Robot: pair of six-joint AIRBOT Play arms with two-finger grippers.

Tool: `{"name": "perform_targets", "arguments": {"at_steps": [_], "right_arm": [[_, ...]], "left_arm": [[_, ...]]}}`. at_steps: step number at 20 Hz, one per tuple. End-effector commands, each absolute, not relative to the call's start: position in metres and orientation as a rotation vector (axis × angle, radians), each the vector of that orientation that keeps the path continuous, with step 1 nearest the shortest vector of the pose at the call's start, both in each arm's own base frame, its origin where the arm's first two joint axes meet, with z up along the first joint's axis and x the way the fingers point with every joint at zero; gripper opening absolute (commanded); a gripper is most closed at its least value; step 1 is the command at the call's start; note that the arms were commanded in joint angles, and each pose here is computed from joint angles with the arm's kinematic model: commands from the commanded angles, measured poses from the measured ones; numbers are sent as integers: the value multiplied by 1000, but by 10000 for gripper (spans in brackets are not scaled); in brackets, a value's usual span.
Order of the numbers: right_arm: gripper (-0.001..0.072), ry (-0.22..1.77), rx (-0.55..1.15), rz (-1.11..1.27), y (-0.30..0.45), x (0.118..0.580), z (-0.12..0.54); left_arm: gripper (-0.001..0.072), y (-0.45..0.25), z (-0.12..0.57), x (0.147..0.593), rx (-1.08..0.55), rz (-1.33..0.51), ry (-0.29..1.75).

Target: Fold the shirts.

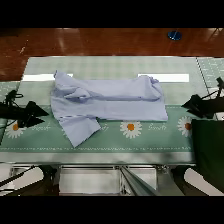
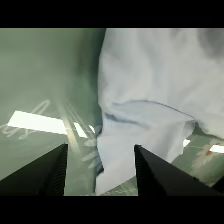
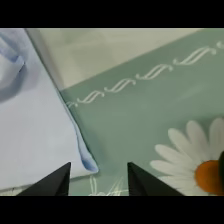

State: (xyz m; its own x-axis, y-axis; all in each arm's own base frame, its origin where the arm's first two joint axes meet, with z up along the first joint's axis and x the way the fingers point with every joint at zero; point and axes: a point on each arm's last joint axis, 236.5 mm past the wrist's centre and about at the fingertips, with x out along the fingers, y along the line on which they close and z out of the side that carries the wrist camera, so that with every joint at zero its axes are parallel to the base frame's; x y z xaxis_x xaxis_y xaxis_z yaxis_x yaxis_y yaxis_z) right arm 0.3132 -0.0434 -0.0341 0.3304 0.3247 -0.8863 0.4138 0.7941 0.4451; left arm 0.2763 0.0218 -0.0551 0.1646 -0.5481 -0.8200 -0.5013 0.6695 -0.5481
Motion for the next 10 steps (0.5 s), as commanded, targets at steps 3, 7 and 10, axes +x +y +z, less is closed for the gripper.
{"name": "perform_targets", "arguments": {"at_steps": [3, 7, 10], "right_arm": [[409, 1262, 786, 59, 3, 286, -55], [409, 1258, 786, 64, 6, 289, -54], [409, 1259, 783, 57, 5, 288, -55]], "left_arm": [[509, 8, -93, 281, -1013, 8, 1394], [508, -10, -97, 315, -1073, -8, 1308], [483, -17, -102, 328, -1054, 7, 1280]]}}
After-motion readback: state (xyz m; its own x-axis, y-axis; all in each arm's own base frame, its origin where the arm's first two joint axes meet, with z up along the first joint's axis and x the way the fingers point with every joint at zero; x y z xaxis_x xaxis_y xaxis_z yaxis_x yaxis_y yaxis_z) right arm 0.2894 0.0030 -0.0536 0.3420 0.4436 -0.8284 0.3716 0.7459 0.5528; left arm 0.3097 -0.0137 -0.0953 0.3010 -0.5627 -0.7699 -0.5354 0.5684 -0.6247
